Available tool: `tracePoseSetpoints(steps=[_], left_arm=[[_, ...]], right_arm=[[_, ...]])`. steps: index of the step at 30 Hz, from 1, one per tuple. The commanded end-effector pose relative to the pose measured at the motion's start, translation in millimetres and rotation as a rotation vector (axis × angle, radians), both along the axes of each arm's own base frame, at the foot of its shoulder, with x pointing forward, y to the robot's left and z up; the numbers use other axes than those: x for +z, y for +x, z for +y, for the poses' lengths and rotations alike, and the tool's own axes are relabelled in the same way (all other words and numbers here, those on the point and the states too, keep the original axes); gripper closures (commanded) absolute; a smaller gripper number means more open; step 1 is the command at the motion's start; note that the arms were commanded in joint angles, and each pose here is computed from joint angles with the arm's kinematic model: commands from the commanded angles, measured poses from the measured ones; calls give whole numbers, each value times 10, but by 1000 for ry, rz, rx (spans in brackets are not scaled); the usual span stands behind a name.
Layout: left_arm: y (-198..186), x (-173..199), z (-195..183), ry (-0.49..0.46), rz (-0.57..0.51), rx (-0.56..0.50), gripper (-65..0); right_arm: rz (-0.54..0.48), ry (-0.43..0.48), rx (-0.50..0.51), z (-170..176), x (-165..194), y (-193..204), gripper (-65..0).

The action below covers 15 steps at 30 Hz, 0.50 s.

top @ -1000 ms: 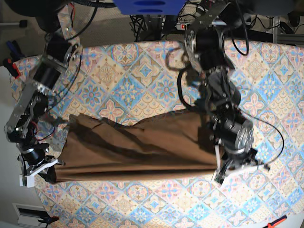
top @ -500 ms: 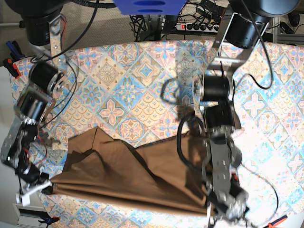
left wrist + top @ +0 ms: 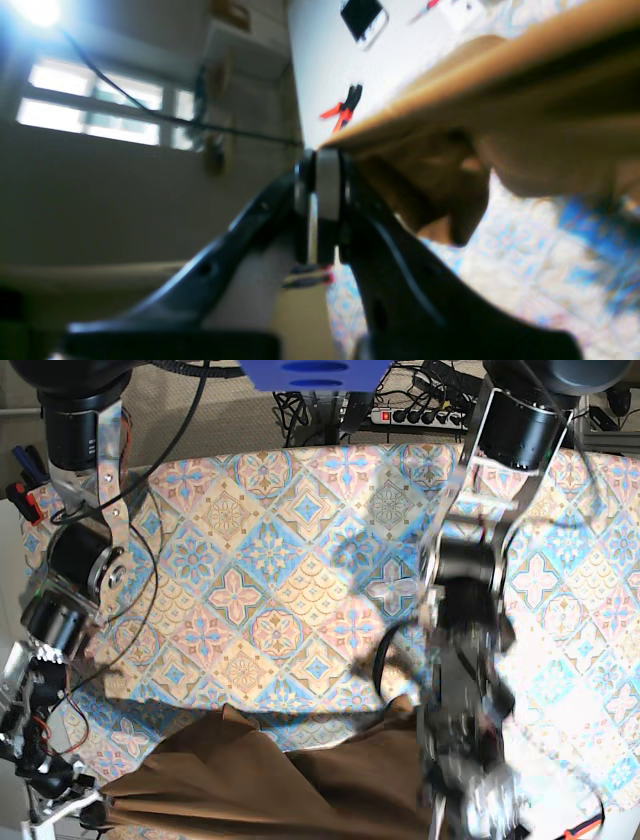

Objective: Layout the t-shirt on the table in an organized manner, then fold the t-shirt properly

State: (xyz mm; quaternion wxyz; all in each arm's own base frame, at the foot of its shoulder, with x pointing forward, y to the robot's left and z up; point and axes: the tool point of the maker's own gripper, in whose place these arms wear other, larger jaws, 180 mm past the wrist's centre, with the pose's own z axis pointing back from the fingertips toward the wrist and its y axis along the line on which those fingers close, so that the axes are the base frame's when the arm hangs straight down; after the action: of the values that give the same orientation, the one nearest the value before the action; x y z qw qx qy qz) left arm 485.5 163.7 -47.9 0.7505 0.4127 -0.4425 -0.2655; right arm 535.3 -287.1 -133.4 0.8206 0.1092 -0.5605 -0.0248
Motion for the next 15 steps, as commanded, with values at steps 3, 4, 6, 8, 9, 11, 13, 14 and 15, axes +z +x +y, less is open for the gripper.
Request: tracePoseSetpoints(steps=[3,4,6,8,9,11,13,14,15], left_arm=[[-390,-252,50,111,0,27,0],[-511,-424,49,127,25,22,0],[-751,-780,37,126,84,7,0],[-992,-1180,84,112,171,9,0],[-1109,-1419,131,107,232,18,0],[-1299,-1723,240,86,314,52,0],[-1525,-2048,274,43,399,72,0],[-1614,-2187,269,25,427,62,0],[-1731,-2352,276,11,460,45,0]], right_arm=[[-16,-83,-34,-161,-21,-247,0],[-3,-106,-33,-157,-92,-326,0],[20,-144,-33,-147,-213,-463,0],[90,-173,-27,-137,-562,-663,0],[118,-182,-24,-133,-719,-756,0],[170,-192,-14,-104,-982,-918,0],[226,-181,4,4,-1287,-1089,0],[256,-176,4,19,-1442,-1210,0],[282,-172,-2,11,-1571,-1337,0]])
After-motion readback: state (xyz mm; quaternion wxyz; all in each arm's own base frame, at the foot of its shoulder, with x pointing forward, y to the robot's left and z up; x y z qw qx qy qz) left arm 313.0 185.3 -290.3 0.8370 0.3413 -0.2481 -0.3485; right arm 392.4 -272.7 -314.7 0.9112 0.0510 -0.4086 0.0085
